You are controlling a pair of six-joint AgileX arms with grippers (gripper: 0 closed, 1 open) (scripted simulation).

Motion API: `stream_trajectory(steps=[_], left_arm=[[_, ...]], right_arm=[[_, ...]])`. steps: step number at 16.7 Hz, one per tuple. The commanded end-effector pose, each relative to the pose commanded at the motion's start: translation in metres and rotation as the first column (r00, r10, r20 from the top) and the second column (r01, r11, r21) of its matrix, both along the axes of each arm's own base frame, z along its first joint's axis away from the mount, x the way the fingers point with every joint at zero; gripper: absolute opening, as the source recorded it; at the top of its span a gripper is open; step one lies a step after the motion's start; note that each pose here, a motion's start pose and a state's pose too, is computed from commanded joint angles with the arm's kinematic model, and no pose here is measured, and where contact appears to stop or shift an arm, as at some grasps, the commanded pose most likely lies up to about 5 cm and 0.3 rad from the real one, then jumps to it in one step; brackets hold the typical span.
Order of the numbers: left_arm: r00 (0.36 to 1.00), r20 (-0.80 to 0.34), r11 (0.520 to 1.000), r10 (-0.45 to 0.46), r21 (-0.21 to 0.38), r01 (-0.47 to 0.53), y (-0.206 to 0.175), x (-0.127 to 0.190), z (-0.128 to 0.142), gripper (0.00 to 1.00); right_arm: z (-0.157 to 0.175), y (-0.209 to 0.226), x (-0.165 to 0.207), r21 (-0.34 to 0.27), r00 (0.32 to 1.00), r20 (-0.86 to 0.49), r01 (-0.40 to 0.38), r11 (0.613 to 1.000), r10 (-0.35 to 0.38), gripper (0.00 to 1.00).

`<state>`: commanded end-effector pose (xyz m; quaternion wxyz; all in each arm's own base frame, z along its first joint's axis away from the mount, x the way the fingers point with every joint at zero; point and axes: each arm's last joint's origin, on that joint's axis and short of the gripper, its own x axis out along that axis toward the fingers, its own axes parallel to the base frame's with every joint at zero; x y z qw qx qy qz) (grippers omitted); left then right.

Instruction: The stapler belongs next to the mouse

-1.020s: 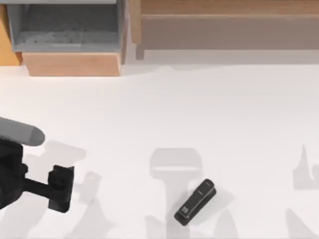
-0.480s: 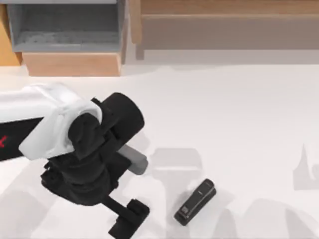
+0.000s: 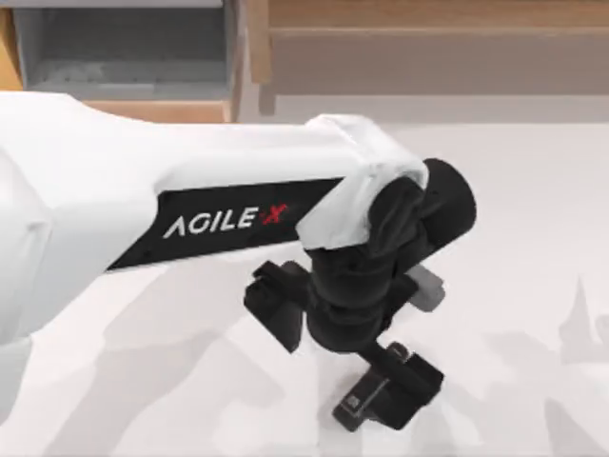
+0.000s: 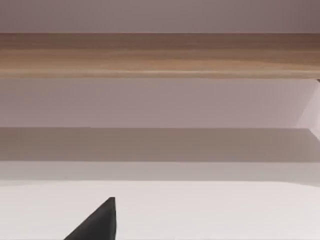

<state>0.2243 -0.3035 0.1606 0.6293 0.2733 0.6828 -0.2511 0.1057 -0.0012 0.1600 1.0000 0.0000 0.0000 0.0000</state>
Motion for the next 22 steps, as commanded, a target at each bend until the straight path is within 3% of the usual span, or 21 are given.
stream_trajectory(steps=[4, 10, 17, 21, 22], left_arm=[[0.998, 0.056, 0.999, -0.014, -0.052, 0.017, -0.031, 0.005, 0.005, 1.00], [0.998, 0.059, 0.998, -0.012, -0.056, 0.015, -0.032, 0.006, 0.005, 1.00], [0.998, 0.060, 0.998, -0.014, -0.056, 0.018, -0.033, 0.005, -0.043, 1.00], [0.998, 0.060, 0.998, -0.014, -0.055, 0.018, -0.033, 0.005, -0.044, 1.00], [0.998, 0.060, 0.998, -0.014, -0.055, 0.018, -0.033, 0.005, -0.044, 0.92]], right_arm=[[0.000, 0.000, 0.000, 0.000, 1.000, 0.000, 0.000, 1.000, 0.000, 1.00], [0.000, 0.000, 0.000, 0.000, 1.000, 0.000, 0.000, 1.000, 0.000, 1.00], [0.000, 0.000, 0.000, 0.000, 1.000, 0.000, 0.000, 1.000, 0.000, 1.00], [0.000, 0.000, 0.000, 0.000, 1.000, 0.000, 0.000, 1.000, 0.000, 1.00], [0.000, 0.000, 0.000, 0.000, 1.000, 0.000, 0.000, 1.000, 0.000, 1.00]])
